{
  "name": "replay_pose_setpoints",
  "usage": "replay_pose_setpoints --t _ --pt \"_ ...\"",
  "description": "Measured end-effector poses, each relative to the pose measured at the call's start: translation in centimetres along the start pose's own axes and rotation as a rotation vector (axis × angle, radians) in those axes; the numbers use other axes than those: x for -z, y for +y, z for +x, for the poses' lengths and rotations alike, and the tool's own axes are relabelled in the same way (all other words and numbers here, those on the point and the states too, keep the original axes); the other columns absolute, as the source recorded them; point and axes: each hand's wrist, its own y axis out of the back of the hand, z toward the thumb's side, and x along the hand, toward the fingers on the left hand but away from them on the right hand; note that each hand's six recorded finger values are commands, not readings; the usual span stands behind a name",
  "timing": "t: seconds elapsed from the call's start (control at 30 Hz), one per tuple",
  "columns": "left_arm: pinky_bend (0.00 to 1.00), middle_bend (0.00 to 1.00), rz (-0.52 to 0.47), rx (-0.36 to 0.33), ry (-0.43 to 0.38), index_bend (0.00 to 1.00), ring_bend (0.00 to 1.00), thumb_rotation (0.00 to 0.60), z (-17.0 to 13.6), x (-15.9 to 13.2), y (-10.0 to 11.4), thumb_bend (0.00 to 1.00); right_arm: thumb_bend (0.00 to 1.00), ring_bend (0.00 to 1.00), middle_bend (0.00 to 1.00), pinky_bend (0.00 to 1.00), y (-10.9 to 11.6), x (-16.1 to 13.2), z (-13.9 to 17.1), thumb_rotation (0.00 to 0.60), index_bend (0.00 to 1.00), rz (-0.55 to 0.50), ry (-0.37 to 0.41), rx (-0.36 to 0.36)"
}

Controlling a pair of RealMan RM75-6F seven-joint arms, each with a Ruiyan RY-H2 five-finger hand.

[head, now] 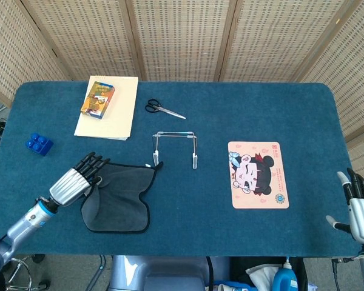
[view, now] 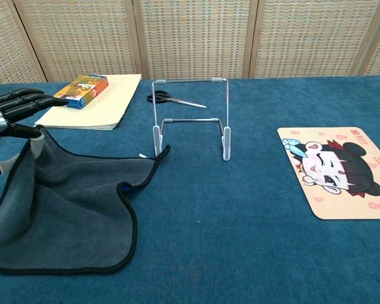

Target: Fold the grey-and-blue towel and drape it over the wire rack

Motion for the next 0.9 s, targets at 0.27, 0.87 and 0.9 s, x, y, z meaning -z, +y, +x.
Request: replay_pose_setpoints --t 0.27,0.87,0.9 --pt "0.00 0.00 0.055 -0.034 -0.155 0.70 0.00 0.600 4.2 -5.9 -0.7 0.53 0.00 0.00 0.00 0.00 0.2 0.3 0.0 0.600 0.00 -0.013 -0.004 0.000" --pt "0.00 0.00 0.079 0.012 -0.270 0.69 0.00 0.600 8.7 -11.8 -2.3 0.54 0.00 0.00 0.00 0.00 0.6 0.8 0.0 0.600 0.00 -0.034 -0.013 0.001" --pt "0.00 0.00 0.079 0.015 -0.267 0.69 0.00 0.600 8.8 -11.8 -2.4 0.54 0.00 0.00 0.00 0.00 0.6 0.8 0.0 0.600 0.00 -0.034 -0.013 0.000"
